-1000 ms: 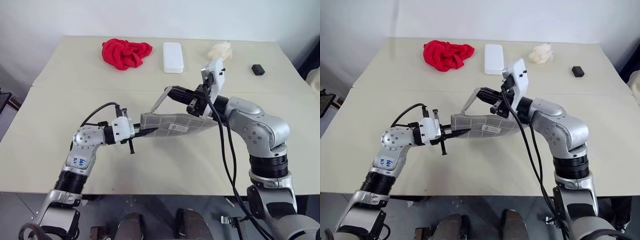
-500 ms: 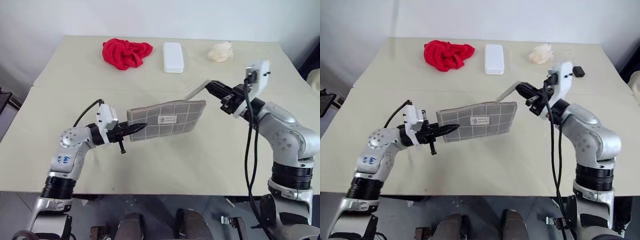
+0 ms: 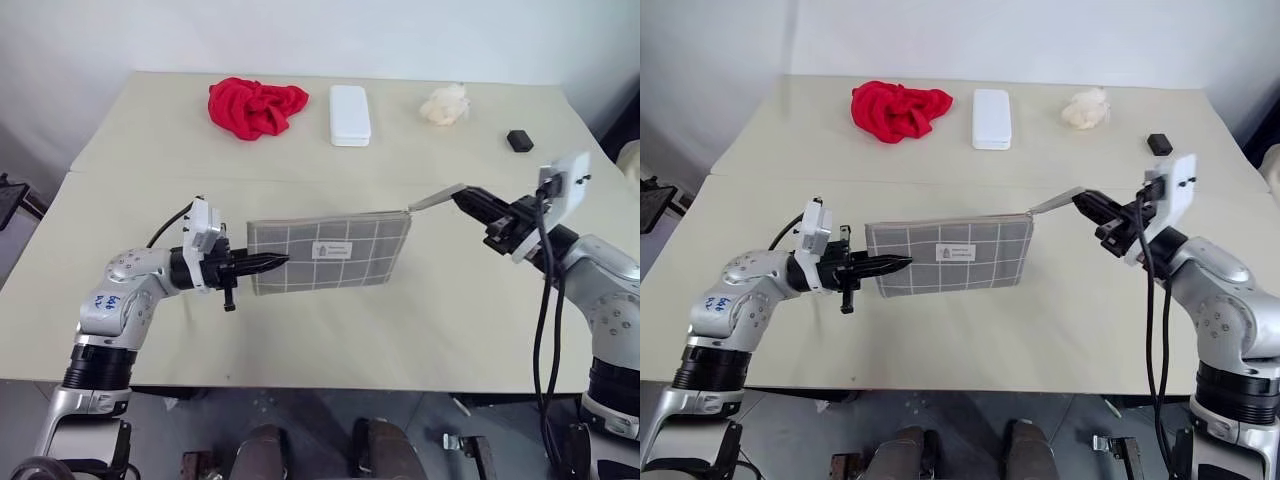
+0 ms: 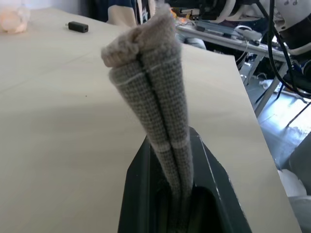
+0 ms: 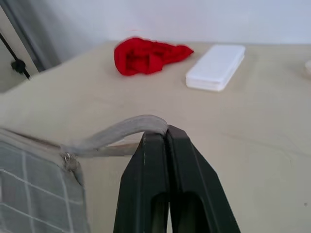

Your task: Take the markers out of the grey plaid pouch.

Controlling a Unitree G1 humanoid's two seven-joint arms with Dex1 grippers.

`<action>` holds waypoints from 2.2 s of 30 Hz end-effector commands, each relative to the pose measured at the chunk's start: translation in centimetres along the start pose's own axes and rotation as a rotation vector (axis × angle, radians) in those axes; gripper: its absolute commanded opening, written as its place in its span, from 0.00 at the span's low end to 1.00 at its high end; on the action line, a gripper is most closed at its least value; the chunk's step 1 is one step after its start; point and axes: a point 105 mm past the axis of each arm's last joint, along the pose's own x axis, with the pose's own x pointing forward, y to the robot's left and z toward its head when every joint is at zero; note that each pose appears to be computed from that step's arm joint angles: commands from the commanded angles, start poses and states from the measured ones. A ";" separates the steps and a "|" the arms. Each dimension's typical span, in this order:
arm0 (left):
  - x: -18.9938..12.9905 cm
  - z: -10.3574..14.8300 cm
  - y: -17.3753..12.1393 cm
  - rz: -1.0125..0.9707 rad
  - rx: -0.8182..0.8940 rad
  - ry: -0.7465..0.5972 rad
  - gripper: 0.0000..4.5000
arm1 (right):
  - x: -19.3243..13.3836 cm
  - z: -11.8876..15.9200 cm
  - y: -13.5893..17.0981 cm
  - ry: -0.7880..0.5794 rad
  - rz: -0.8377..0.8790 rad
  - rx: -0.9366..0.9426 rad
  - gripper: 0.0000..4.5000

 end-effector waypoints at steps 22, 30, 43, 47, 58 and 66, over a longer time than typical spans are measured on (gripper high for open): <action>4.8 1.0 1.6 0.067 0.645 -0.057 0.00 | -3.5 2.6 3.3 0.055 0.182 -0.174 0.11; 6.3 -0.5 0.4 0.016 0.700 -0.056 0.00 | 2.1 1.9 7.7 0.106 0.309 -0.261 0.02; 6.0 -0.7 0.1 0.023 0.684 -0.053 0.00 | 1.2 -2.7 5.4 0.331 0.262 -0.391 0.02; 6.0 -0.8 0.0 0.016 0.669 -0.050 0.00 | 0.8 -3.1 5.7 0.323 0.308 -0.435 0.02; 5.9 -1.4 -0.3 -0.007 0.620 -0.025 0.00 | 0.3 -0.7 6.2 0.102 0.341 -0.576 0.02; 6.1 -1.1 -0.3 -0.006 0.613 -0.038 0.00 | 0.1 -4.1 5.8 0.254 0.380 -0.622 0.02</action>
